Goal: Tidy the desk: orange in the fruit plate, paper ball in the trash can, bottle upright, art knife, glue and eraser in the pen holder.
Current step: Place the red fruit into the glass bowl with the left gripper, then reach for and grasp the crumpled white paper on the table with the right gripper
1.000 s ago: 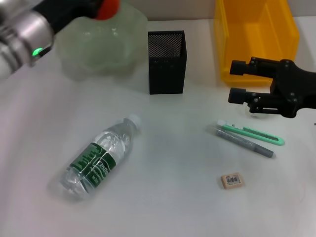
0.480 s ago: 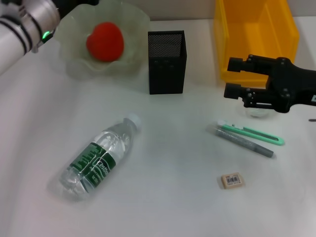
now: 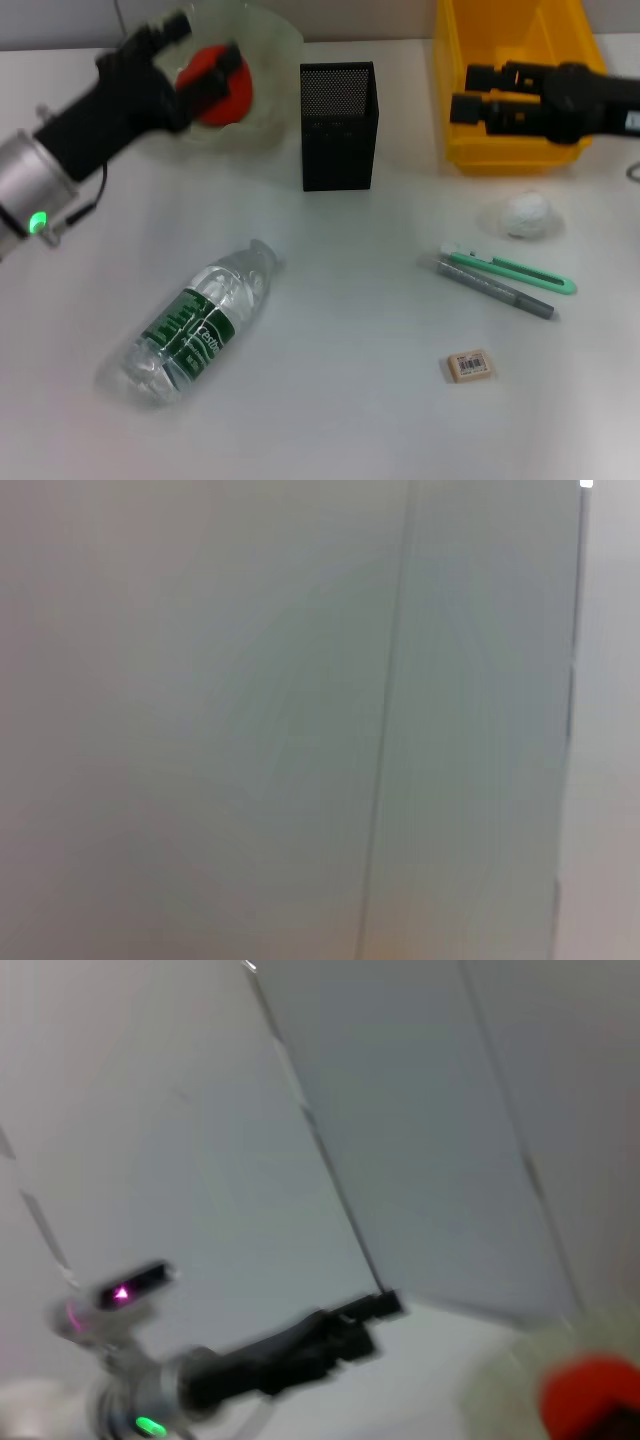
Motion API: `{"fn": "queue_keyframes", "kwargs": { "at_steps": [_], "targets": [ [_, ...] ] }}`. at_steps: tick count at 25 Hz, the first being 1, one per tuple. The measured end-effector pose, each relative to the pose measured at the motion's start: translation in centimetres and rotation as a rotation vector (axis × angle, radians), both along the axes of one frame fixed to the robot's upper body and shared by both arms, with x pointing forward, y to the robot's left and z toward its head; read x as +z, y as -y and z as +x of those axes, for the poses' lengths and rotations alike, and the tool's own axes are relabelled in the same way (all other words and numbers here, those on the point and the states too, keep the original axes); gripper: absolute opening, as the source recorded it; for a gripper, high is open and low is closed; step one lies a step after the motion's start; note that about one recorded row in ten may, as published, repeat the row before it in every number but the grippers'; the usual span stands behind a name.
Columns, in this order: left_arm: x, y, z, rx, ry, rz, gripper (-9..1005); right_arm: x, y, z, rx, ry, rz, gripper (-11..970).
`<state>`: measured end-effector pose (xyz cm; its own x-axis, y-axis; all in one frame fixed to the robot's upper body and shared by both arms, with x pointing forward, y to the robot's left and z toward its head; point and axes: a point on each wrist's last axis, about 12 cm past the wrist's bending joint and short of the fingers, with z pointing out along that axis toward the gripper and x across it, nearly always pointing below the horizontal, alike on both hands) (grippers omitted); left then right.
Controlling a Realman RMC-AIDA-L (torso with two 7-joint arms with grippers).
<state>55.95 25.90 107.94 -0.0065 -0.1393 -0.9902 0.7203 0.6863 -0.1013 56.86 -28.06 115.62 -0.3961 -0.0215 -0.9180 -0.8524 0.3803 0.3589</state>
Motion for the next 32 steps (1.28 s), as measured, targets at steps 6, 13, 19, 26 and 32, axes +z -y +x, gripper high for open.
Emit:
{"fn": "queue_keyframes", "kwargs": {
  "at_steps": [6, 13, 19, 26, 32],
  "targets": [
    [-1.1, -0.3, -1.0, 0.012, -0.039, 0.006, 779, 4.1, -1.2, 3.0, -0.156, -0.227, -0.333, 755],
    [-1.2, -0.2, -0.9, 0.016, -0.050, 0.003, 779, 4.1, -1.7, 4.2, -0.301, -0.439, -0.570, 753],
    [-1.5, -0.4, -0.8, 0.039, -0.065, 0.005, 779, 3.2, -1.8, 4.8, -0.400, -0.529, -0.743, 753],
    [-1.6, -0.5, -0.6, 0.053, -0.076, 0.015, 779, 2.0, -2.7, 5.3, -0.400, -0.585, -0.852, 752],
    [-1.6, -0.5, -0.6, 0.052, -0.077, 0.016, 778, 0.9, -3.7, 5.9, -0.390, -0.601, -0.879, 753]
  ]
}}
